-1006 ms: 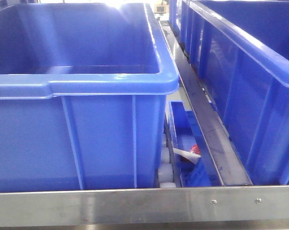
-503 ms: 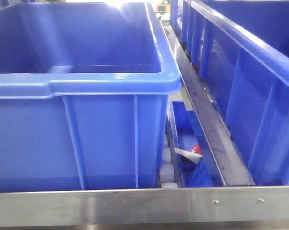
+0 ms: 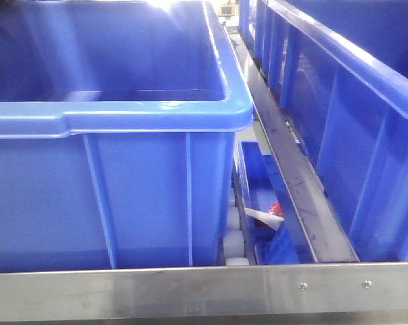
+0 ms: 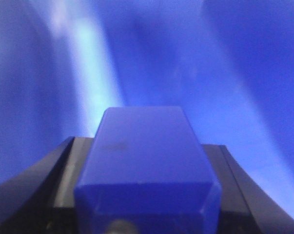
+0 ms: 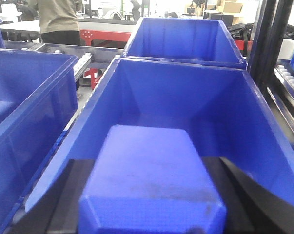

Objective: Pick and sort blue part to right shelf

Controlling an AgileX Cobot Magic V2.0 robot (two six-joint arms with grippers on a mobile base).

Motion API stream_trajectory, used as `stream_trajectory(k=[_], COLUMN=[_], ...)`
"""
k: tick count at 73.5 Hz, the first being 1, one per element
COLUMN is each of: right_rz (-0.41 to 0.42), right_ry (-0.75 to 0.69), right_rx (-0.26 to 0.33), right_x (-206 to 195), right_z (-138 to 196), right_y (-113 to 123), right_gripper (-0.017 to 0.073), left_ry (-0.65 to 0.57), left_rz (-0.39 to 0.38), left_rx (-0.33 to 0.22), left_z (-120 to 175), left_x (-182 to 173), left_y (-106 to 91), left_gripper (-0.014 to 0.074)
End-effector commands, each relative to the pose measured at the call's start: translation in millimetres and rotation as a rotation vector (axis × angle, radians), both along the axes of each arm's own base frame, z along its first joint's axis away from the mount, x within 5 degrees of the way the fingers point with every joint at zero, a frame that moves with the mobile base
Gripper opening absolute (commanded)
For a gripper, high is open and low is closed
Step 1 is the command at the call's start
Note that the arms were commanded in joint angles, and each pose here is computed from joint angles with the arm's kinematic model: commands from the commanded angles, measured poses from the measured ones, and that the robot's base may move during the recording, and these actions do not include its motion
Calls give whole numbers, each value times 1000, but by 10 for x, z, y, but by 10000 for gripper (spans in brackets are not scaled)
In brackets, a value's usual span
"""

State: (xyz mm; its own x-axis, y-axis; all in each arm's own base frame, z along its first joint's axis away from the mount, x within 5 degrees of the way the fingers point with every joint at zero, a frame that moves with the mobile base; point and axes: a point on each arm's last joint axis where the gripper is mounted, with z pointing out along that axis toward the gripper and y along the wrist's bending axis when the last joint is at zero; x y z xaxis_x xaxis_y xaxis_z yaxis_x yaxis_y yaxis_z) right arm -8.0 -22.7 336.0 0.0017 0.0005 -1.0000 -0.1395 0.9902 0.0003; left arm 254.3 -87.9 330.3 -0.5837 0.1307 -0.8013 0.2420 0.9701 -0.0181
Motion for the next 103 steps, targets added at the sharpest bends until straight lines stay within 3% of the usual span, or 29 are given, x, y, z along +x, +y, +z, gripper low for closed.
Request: stream_trajectory(k=[1, 23, 47, 53, 67, 73, 86, 103], right_rz=[8, 8, 8, 8, 7, 6, 6, 5], right_ry=[-96, -96, -96, -95, -91, -89, -88, -34], right_rx=[-10, -10, -10, -10, -11, -11, -11, -27], right_x=[-3, -3, -3, -3, -3, -2, -2, 104], right_z=[163, 163, 163, 162, 159, 157, 156, 154], right_y=[7, 7, 7, 7, 6, 6, 6, 42], right_gripper=[287, 287, 287, 287, 287, 287, 287, 287], left_ry=[-60, 104, 221, 225, 214, 224, 177, -17], left_rz=[-17, -18, -13, -11, -5, 3, 10, -20], left_rx=[-28, 33, 78, 80, 71, 70, 35, -44], left_z=[63, -520, -888, -880, -775, -716, -400, 191], left_x=[219, 760, 888, 889, 930, 942, 850, 228], left_y=[-110, -318, -363, -362, -376, -379, -353, -188], left_gripper=[315, 315, 321, 384, 658, 697, 617, 309])
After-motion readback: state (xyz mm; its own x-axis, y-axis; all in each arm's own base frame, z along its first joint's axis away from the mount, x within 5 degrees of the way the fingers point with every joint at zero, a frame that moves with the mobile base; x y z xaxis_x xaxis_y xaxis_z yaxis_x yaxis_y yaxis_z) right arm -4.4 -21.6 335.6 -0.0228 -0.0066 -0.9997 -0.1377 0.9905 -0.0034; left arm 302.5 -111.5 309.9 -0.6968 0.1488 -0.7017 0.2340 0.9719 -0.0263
